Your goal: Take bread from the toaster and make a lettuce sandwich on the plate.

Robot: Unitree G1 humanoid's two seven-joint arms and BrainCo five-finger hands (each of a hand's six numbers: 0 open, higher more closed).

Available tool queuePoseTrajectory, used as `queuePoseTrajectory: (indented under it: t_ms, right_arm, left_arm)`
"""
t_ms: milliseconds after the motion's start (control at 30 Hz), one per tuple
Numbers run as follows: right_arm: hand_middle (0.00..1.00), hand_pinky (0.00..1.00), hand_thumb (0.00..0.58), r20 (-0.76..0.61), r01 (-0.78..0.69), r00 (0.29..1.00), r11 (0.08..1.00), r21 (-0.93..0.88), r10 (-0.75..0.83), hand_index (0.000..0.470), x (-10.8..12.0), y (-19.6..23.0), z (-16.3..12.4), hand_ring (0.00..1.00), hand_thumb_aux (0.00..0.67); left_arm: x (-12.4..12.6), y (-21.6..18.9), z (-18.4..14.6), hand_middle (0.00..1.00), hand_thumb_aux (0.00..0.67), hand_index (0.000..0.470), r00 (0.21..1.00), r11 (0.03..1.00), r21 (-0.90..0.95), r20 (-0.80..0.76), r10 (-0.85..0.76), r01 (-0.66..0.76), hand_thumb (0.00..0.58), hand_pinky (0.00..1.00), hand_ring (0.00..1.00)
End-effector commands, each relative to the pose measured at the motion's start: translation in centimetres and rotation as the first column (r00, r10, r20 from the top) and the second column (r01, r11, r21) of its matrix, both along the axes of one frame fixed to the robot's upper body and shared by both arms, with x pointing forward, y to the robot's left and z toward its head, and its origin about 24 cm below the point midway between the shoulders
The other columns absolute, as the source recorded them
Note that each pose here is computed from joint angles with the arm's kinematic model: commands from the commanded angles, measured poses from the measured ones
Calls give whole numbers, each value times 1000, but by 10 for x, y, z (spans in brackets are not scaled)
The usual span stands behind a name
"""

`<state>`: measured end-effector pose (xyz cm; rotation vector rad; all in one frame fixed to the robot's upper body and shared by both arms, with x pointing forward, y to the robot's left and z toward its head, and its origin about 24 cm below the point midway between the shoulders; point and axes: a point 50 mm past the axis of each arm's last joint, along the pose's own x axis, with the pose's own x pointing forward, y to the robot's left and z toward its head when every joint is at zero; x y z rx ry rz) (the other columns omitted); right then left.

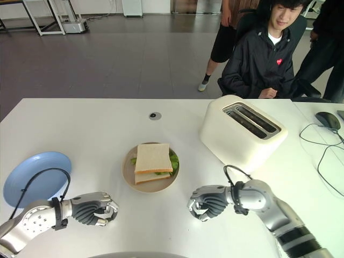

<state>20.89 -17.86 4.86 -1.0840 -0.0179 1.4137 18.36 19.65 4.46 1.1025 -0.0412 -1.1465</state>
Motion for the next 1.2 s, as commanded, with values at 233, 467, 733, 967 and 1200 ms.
queuePoseTrajectory:
  t_ms: [233, 467, 733, 967, 1200]
  right_arm:
    - [933, 933, 580, 5, 422, 906, 904, 74, -424, 470, 74, 15, -50, 933, 670]
    - [898, 898, 580, 73, 475, 868, 864, 170, -491, 470, 103, 31, -43, 898, 670]
    - [584, 584, 209, 196, 356, 866, 843, 403, -460, 94, 107, 32, -6, 584, 134]
    - [0, 0, 0, 173, 211, 874, 674, 708, -455, 0, 81, -7, 62, 0, 0]
    - [0, 0, 0, 88, 229, 864, 541, 809, -497, 0, 85, 6, 57, 0, 0]
  left_arm:
    - [74, -44, -30, 1000, 670, 470, 942, 989, 51, 316, 116, -139, 580, 1000, 1000]
    - [128, -60, -9, 1000, 670, 470, 859, 975, -23, 470, 205, -220, 580, 1000, 1000]
    - [127, -54, 3, 957, 607, 426, 850, 981, -98, 489, 194, -167, 575, 957, 957]
    - [75, -36, 50, 0, 0, 0, 914, 868, -493, 325, 242, -55, 0, 0, 0]
    - [94, -40, 59, 0, 0, 0, 916, 620, -774, 148, 374, -128, 0, 0, 0]
